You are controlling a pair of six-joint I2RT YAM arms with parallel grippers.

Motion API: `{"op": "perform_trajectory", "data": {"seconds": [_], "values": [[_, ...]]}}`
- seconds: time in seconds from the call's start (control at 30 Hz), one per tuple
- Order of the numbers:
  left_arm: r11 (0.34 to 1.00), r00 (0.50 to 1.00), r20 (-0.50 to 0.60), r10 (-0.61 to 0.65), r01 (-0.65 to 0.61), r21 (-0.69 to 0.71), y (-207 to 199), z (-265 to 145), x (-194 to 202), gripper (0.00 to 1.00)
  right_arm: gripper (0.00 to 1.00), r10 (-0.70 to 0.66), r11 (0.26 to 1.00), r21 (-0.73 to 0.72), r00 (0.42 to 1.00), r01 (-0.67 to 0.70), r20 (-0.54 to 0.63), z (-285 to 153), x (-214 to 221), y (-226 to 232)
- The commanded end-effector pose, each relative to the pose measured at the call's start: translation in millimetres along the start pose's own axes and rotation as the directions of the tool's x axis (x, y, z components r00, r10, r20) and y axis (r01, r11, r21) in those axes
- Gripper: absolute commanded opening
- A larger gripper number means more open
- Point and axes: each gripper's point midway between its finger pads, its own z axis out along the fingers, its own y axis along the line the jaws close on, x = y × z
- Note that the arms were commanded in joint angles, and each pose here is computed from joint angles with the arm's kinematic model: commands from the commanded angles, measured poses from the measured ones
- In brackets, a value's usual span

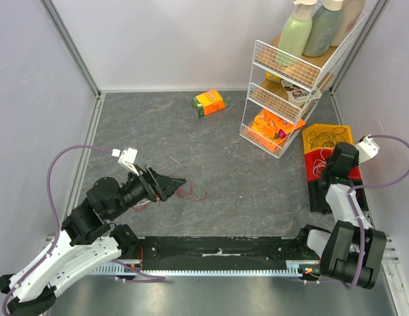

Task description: Untangle the cables

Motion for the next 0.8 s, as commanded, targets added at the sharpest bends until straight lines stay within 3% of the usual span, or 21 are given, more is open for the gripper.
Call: {"op": "perform_trajectory", "data": {"seconds": [0.0,0.27,0.57,0.67,0.77], "values": [[0.999,0.999,0.029,0.040,-0.040,0.009,-8.1,-3.7,-12.3,0.90,0.00,0.096,0.995,-0.050,0.988,-0.091,0.117,-7.6,-30.0,8.3],[0.999,0.999,0.023,0.034,-0.034,0.006,-3.5,0.7,-7.4,0.90,0.00,0.084,0.960,0.262,0.993,-0.102,0.079,-43.3,-8.7,-65.4],[0.999,1.000,0.012,0.020,-0.021,0.034,-8.2,-0.5,-4.6,0.90,0.00,0.153,0.844,0.535,0.972,-0.036,-0.177,-64.9,48.7,-103.0],[0.999,1.000,0.019,0.012,-0.013,0.033,-6.6,-3.6,-4.4,0.90,0.00,0.173,0.815,0.579,0.958,-0.009,-0.229,-74.0,58.6,-109.3],[0.999,1.000,0.025,0.004,-0.005,0.032,-5.1,-5.5,-4.4,0.90,0.00,0.190,0.838,0.545,0.944,-0.013,-0.268,-76.1,66.8,-103.2]]}}
